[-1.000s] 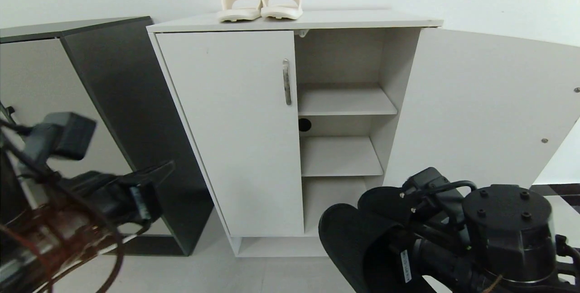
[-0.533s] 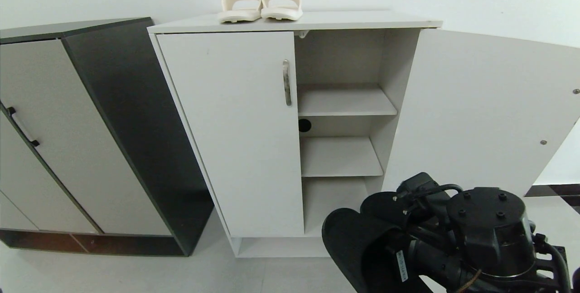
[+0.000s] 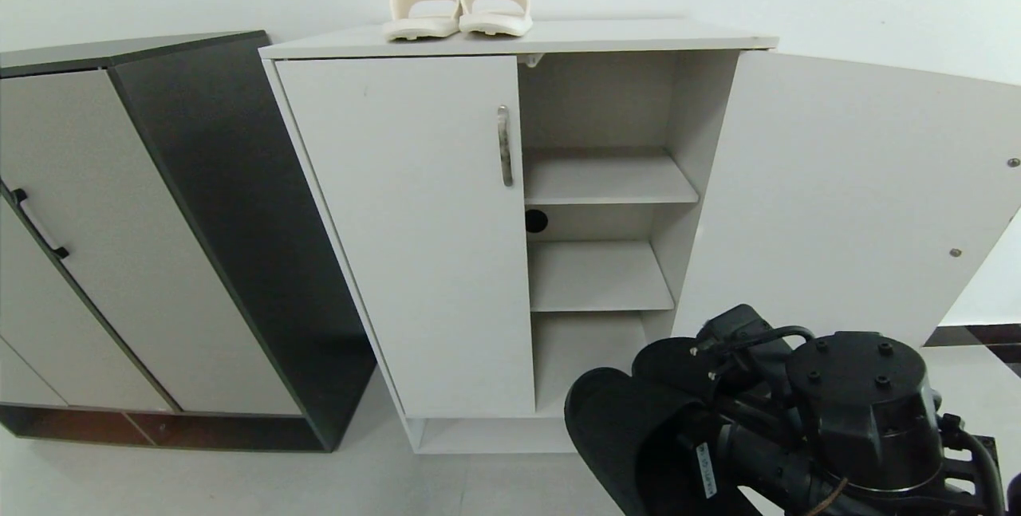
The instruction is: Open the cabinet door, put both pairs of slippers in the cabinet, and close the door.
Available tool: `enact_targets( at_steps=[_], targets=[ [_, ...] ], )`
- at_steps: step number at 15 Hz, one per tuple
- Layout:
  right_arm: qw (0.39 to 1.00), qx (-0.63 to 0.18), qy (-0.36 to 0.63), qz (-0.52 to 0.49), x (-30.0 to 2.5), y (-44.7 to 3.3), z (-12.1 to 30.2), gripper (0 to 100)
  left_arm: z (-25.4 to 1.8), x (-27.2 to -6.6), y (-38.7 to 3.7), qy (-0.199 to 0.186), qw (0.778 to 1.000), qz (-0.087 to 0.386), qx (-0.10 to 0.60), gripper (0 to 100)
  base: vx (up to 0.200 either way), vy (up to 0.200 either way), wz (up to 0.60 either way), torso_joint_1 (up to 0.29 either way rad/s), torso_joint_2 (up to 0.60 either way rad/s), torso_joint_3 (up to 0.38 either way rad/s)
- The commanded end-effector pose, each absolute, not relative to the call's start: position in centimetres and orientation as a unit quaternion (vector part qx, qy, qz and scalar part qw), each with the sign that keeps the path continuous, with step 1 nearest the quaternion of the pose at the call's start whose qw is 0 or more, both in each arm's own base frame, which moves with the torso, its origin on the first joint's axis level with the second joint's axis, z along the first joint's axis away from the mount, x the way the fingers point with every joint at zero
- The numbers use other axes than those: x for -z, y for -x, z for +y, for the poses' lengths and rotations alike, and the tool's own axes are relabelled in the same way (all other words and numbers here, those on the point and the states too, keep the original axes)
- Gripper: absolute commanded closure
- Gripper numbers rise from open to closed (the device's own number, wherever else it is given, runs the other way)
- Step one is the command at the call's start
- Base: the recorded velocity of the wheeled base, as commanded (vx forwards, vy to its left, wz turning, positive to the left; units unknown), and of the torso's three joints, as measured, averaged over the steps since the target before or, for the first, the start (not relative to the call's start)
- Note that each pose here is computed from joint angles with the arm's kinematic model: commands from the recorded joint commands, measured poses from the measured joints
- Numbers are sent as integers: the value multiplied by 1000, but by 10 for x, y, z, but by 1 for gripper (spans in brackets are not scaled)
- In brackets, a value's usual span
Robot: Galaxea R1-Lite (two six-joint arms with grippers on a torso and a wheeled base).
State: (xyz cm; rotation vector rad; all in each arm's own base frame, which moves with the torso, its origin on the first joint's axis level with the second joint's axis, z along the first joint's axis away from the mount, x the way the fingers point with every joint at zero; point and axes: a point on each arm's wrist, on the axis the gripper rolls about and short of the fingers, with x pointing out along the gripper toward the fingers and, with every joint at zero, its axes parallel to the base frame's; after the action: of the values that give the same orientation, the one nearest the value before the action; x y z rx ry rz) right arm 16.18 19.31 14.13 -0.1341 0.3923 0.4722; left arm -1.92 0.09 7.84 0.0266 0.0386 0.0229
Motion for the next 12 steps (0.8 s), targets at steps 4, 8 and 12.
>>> enact_targets(
  at_steps=[4, 8, 12],
  targets=[
    [951, -236, 62, 189, -142, -163, 198, 100, 0, -76, 23, -14, 1000, 1, 4, 100, 0, 0, 0, 0, 0, 0],
    [953, -235, 59, 181, -133, -169, 215, 100, 0, -76, 23, -10, 1000, 1, 6, 100, 0, 0, 0, 0, 0, 0],
    [957, -221, 34, 187, -119, -172, 254, 100, 0, -76, 23, -10, 1000, 1, 6, 100, 0, -150, 0, -1, 3, 4]
  ],
)
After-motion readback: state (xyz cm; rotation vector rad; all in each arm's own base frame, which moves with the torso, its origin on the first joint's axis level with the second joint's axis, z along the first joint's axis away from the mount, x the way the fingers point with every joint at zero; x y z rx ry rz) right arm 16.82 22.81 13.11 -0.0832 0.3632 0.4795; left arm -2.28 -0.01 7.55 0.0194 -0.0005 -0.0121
